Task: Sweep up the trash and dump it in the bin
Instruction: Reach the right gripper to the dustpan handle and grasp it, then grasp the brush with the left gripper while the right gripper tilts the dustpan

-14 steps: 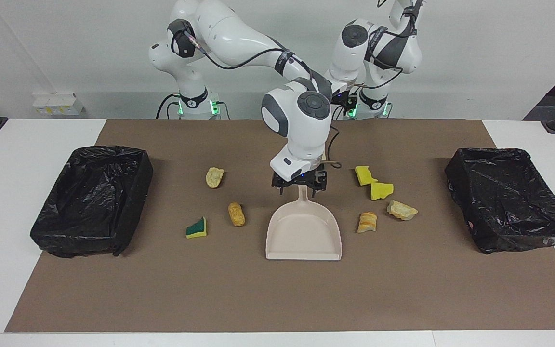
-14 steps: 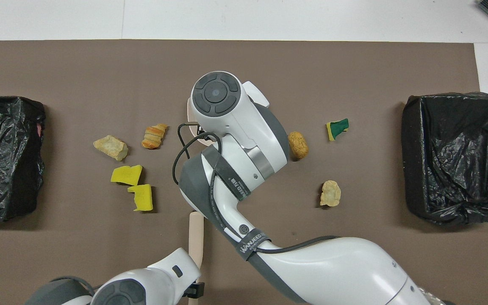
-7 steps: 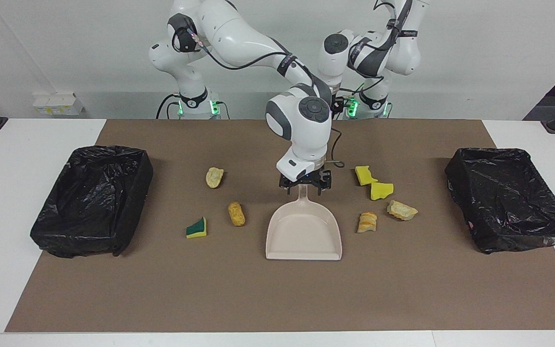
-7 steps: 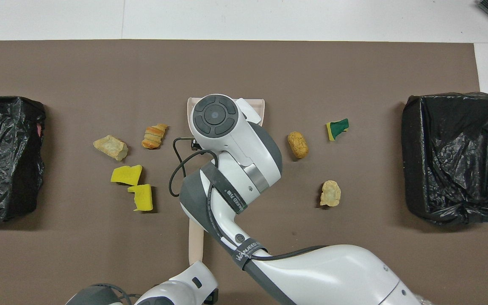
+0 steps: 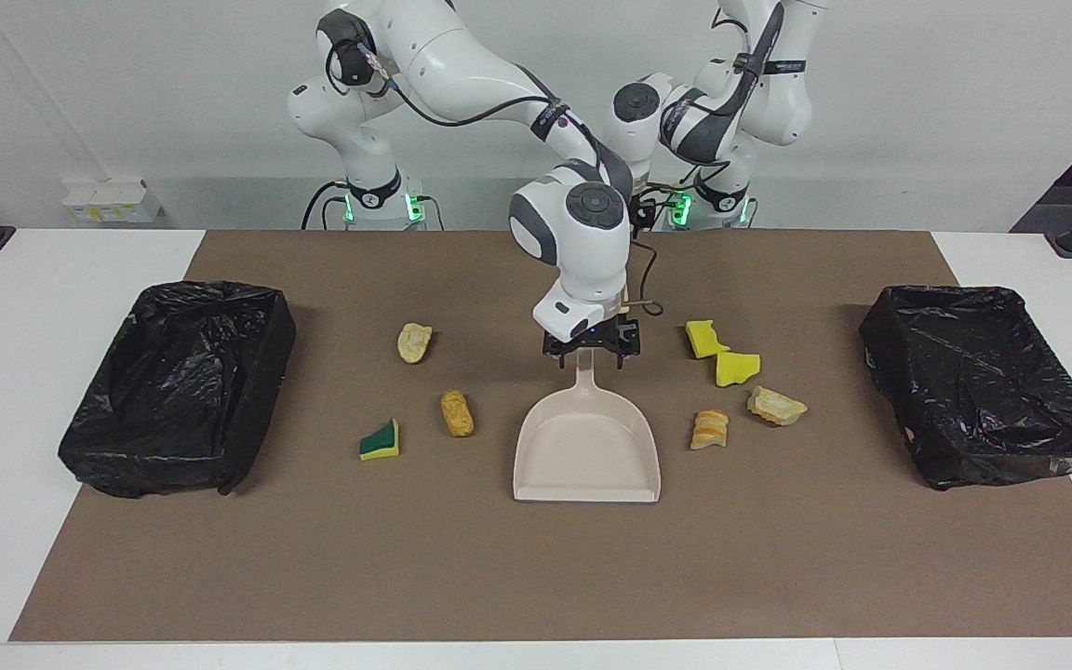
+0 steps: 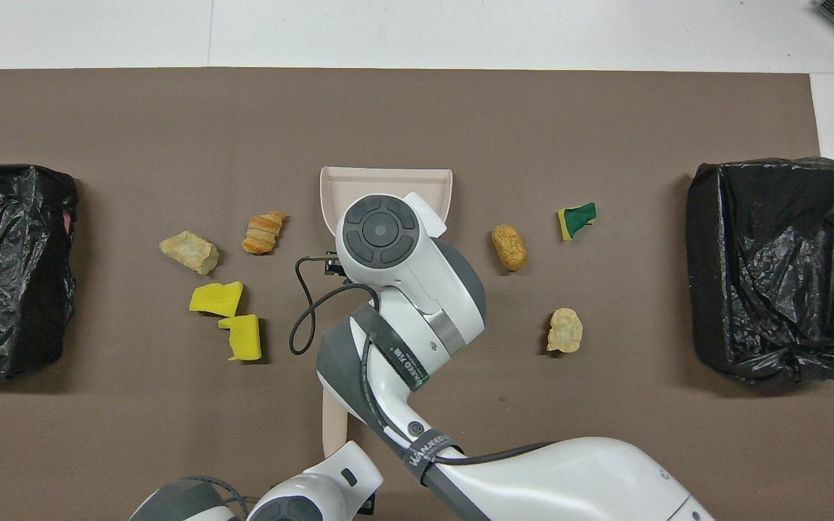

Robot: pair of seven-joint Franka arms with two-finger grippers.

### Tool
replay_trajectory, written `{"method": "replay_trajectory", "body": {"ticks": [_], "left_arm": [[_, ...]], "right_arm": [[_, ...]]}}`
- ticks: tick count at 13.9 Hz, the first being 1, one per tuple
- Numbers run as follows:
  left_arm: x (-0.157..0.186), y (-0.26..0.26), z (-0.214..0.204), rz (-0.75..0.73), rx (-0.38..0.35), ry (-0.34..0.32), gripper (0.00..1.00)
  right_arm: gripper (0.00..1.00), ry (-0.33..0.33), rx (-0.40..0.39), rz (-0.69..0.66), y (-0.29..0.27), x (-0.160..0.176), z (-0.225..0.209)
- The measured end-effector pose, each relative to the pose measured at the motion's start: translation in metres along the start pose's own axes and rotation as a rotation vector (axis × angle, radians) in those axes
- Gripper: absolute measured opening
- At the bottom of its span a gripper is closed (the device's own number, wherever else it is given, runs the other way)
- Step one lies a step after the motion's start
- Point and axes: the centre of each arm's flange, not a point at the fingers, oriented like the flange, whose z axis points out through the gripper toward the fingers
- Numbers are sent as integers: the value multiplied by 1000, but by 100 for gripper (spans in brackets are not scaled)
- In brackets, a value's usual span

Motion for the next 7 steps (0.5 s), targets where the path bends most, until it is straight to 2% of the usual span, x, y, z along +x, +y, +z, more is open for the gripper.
{"method": "replay_trajectory", "body": {"ticks": [1,3,4,7], "left_arm": [[0,0,0,0,3,-4,62],[-2,-1,2,1,13,-16,38],[-2,-2,2,2,19,-25,27],[-4,-4,2,9,33,-47,26]], "right_arm": [[95,-4,-2,-1,3,-5,3],[90,-10,-7,-9,4,-14,4],[77,-10,-7,-12,3,-17,3],[41,-2,-1,-10,4,-17,1]]}}
